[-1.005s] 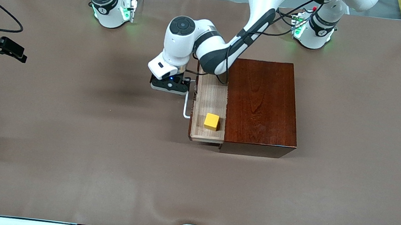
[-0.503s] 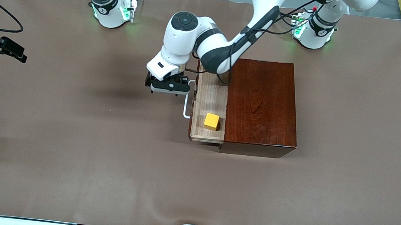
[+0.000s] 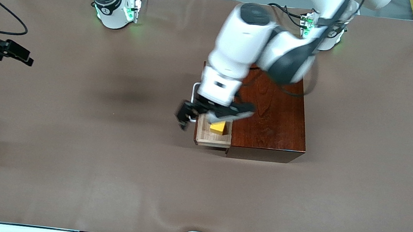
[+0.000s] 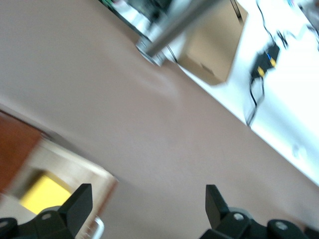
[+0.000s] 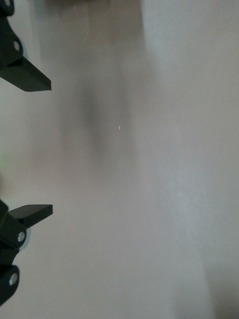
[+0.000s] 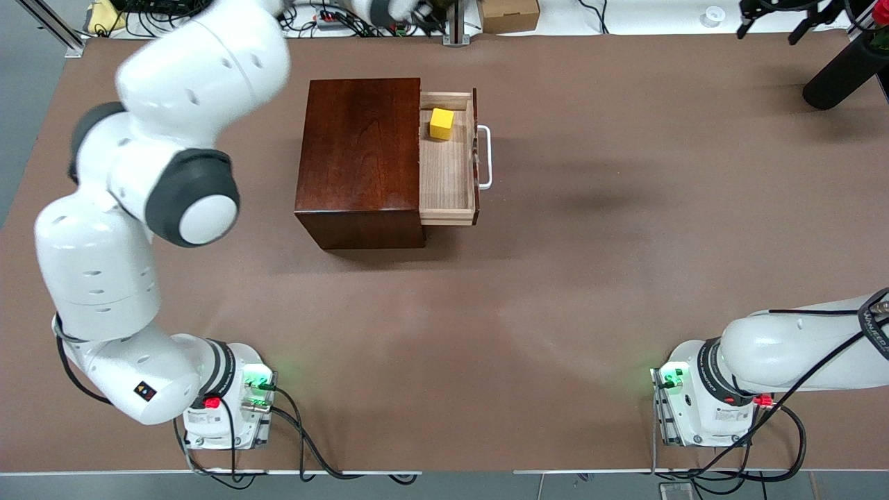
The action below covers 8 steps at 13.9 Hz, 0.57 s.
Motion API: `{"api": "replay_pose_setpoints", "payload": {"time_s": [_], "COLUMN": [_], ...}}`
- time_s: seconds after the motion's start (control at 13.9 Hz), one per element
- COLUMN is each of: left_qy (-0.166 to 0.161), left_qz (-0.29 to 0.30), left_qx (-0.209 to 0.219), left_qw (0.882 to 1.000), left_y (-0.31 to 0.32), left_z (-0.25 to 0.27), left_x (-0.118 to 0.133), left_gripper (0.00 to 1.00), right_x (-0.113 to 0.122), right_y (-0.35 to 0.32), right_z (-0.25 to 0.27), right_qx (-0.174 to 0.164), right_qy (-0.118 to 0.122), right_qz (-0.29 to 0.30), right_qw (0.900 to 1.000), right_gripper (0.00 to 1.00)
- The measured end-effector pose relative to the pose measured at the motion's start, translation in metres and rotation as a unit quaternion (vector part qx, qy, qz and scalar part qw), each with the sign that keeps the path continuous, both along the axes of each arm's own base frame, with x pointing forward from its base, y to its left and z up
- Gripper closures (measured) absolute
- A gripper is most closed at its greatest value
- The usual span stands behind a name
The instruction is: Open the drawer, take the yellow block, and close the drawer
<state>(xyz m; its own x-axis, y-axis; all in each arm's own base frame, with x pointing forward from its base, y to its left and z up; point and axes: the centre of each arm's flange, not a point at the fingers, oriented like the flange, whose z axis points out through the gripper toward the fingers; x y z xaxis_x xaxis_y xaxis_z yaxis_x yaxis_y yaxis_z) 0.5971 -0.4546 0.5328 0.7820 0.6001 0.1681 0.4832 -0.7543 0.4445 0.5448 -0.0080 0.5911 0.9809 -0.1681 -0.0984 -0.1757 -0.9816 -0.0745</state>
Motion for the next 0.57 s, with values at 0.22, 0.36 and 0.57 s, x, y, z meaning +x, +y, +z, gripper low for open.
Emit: {"api": "replay_pose_setpoints", "payload": {"time_s": [0.22,0.36,0.57], "left_qy": [0.031,0.047,0.066], "left_qz": [0.027,0.024,0.016], "left_qx": [0.046,0.077,0.113], "left_qw": [0.998,0.996,0.991], "left_y": [0.094,0.155,0.249], "left_z": [0.014,0.014,0.02], "left_x": [0.039,0.058,0.075], "left_gripper": [0.0,0.0,0.0], "right_x": [-0.006,-0.02,-0.041], "right_y": [0.097,0.177,0.285], "right_z": [0.0,0.003,-0.005], "right_qx": [-0.001,-0.001,0.002], "right_qy": [0.012,0.008,0.004], "right_qz": [-0.07,-0.132,-0.242], "right_qw": [0.997,0.991,0.97], "right_gripper": [0.0,0.0,0.0]}}
